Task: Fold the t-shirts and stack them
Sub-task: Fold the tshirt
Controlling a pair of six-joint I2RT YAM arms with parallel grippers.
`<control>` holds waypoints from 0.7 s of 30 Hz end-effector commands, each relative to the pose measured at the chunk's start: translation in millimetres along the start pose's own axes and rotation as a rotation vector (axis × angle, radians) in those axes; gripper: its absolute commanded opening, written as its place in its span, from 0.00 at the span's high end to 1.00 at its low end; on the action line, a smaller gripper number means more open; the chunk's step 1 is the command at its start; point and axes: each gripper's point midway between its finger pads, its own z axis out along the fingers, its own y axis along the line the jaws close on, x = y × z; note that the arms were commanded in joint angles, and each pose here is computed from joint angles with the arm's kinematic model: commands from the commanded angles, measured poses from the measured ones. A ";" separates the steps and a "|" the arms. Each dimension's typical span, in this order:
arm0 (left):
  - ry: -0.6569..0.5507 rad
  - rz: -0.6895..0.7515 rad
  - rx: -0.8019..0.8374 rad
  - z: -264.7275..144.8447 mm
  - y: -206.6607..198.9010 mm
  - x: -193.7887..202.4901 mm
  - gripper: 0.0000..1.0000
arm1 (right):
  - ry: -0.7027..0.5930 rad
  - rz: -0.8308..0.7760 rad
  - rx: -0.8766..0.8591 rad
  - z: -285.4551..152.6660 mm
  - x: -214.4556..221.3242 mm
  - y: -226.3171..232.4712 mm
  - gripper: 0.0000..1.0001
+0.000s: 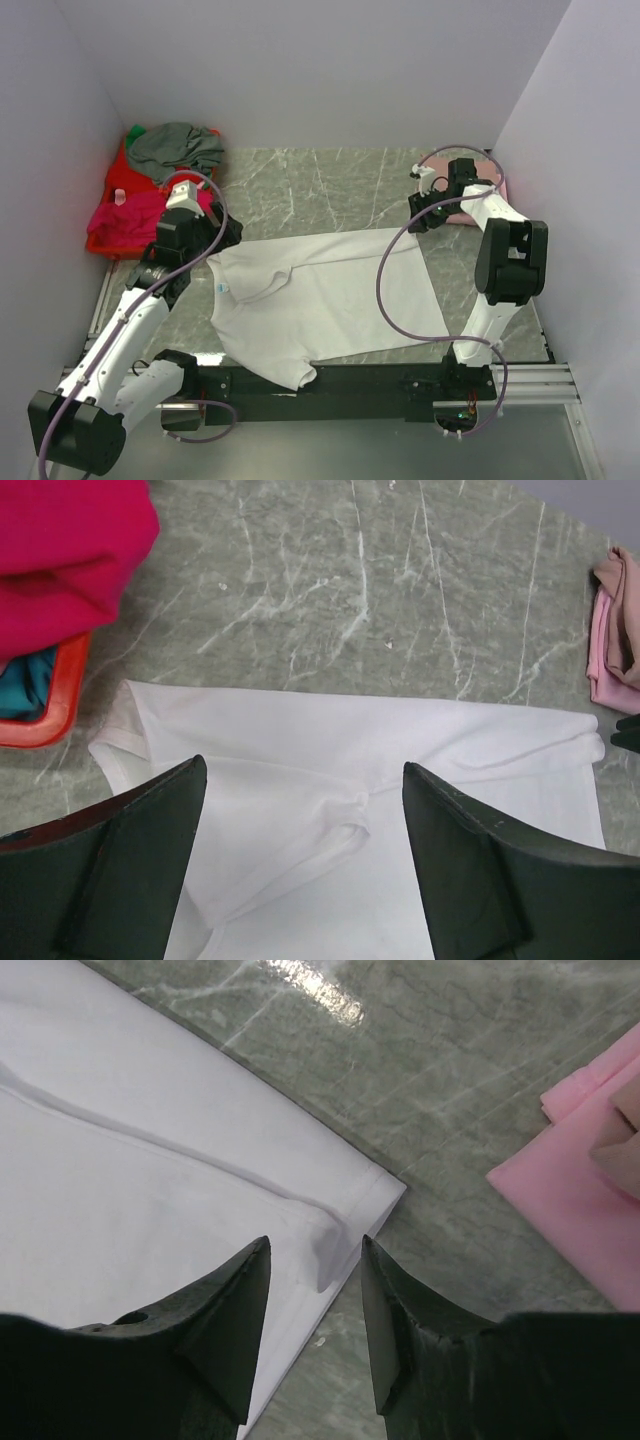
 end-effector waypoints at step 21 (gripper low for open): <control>0.021 0.031 0.053 -15.3 -5.4 5.6 0.14 | 0.039 -0.021 0.000 -0.1 9.7 10.0 0.87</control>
